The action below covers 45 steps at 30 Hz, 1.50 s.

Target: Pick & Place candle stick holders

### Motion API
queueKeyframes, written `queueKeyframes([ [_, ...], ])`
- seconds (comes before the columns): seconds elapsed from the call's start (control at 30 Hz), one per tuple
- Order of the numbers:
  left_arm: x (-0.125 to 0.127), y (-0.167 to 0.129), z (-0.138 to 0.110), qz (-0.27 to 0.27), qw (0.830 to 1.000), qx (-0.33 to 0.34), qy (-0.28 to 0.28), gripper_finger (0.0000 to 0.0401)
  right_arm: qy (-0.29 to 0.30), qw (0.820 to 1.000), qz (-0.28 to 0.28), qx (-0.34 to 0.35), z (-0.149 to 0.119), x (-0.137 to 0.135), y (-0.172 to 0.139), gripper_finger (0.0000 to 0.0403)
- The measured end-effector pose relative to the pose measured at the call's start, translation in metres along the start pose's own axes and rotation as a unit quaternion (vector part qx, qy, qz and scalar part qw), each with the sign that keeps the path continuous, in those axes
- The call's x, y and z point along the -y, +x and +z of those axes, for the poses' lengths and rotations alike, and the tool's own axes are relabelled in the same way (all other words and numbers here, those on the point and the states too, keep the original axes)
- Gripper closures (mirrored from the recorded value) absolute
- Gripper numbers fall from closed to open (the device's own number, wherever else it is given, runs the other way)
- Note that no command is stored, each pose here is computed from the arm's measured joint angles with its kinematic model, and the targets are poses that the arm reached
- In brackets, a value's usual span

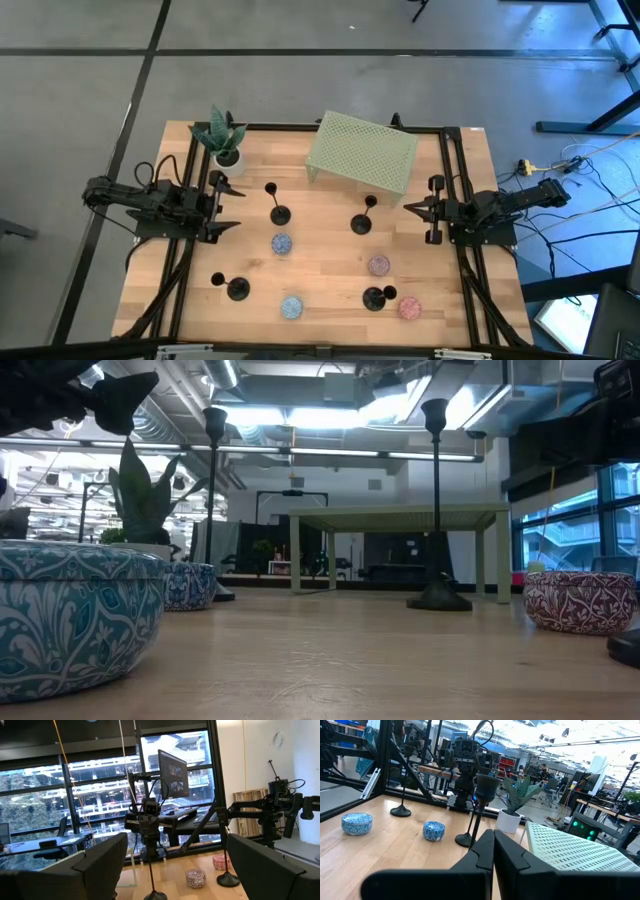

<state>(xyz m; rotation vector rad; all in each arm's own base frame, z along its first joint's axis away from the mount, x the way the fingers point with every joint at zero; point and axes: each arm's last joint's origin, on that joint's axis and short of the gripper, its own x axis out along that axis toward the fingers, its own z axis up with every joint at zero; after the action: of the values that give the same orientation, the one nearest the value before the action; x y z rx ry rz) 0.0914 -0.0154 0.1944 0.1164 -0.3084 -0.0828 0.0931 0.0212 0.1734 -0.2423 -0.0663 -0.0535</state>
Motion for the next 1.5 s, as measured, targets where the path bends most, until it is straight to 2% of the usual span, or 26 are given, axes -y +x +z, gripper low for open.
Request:
queueKeyframes([
  [0.77,0.0,0.0,0.0,0.0,1.0,0.0,0.0,0.0063,0.001,1.0,0.0,0.0,0.0,0.0,0.0,0.0393],
  [0.83,0.0,0.0,0.0,0.0,1.0,0.0,0.0,0.0063,0.027,1.0,0.007,0.002,0.0,0.0,0.0,0.0393],
  [0.93,0.0,0.0,0.0,0.0,1.0,0.0,0.0,0.0063,0.088,0.995,0.035,0.018,0.003,-0.002,0.0,0.0393],
  [1.0,0.0,0.0,0.0,0.0,1.0,0.0,0.006,0.0063,0.1,0.994,0.044,0.03,0.005,-0.001,0.0,0.0393],
  [1.1,0.0,0.0,0.0,0.002,0.999,0.0,0.036,0.0063,0.1,0.993,0.051,0.036,0.006,-0.002,0.0,0.0393],
  [1.2,0.0,0.0,0.0,-0.003,0.999,0.001,0.039,0.0063,0.102,0.993,0.049,0.045,0.008,-0.001,0.0,0.0393],
  [1.3,0.0,0.0,0.0,-0.003,0.999,0.002,0.039,0.0063,0.11,0.99,0.042,0.082,0.015,0.001,-0.001,0.0393],
  [1.5,0.0,0.0,0.002,-0.006,0.999,0.013,0.038,0.0063,0.077,0.984,0.017,0.162,0.03,0.007,-0.005,0.0393],
])
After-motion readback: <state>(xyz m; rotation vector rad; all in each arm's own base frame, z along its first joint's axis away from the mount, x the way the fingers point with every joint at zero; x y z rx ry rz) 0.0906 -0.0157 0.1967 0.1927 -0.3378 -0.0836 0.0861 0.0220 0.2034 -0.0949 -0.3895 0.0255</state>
